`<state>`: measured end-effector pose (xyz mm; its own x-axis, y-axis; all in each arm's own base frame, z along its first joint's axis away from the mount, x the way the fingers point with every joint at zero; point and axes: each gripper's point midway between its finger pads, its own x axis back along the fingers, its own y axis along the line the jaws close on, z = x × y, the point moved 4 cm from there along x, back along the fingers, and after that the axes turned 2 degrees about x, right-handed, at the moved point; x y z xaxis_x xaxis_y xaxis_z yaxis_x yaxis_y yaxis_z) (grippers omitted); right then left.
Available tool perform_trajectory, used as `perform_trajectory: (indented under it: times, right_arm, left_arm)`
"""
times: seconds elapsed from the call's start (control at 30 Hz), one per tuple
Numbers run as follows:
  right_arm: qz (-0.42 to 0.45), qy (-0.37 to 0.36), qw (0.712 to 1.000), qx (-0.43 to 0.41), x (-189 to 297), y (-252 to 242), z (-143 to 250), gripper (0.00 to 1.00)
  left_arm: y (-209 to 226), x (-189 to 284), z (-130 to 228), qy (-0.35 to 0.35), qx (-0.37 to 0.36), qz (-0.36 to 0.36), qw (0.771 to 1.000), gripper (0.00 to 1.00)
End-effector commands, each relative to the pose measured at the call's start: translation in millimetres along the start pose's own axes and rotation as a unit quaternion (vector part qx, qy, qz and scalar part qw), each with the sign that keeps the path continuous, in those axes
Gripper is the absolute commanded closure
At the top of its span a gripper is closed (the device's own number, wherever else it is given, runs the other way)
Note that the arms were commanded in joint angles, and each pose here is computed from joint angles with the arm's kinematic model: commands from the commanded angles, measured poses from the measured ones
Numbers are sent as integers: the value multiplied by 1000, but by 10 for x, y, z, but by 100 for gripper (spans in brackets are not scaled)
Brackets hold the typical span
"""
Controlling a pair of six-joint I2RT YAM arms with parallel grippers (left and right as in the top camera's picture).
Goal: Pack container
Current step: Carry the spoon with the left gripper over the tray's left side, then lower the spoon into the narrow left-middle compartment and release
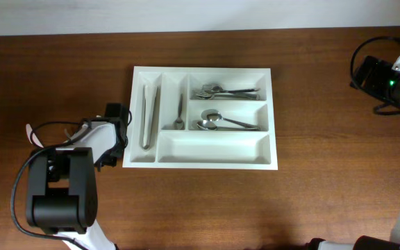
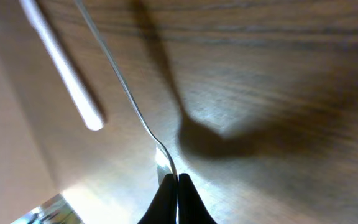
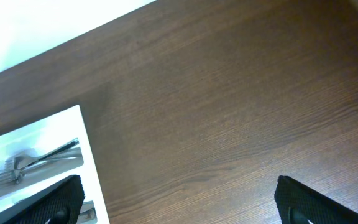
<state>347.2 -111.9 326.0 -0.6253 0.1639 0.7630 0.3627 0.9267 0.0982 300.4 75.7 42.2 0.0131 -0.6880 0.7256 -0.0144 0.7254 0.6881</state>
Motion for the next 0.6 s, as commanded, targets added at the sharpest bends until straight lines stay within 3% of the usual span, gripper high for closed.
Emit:
perform_trajectory:
  times: [0.0, 0.13, 0.37, 0.57]
  right_arm:
    - [-1, 2, 1000, -6, -9, -15, 9, 1]
    - [-1, 2, 1000, -6, -9, -15, 9, 1]
    - [-1, 2, 1000, -6, -9, -15, 9, 1]
    - [-1, 2, 1000, -6, -9, -15, 9, 1]
  left_arm:
    - [106, 141, -54, -25, 6, -78, 997, 98]
    - [145, 473, -180, -75, 0, -113, 991, 98]
    - [195, 1290, -426, -197, -29, -94, 975, 99]
    - [198, 2156, -617, -340, -69, -35, 937, 98]
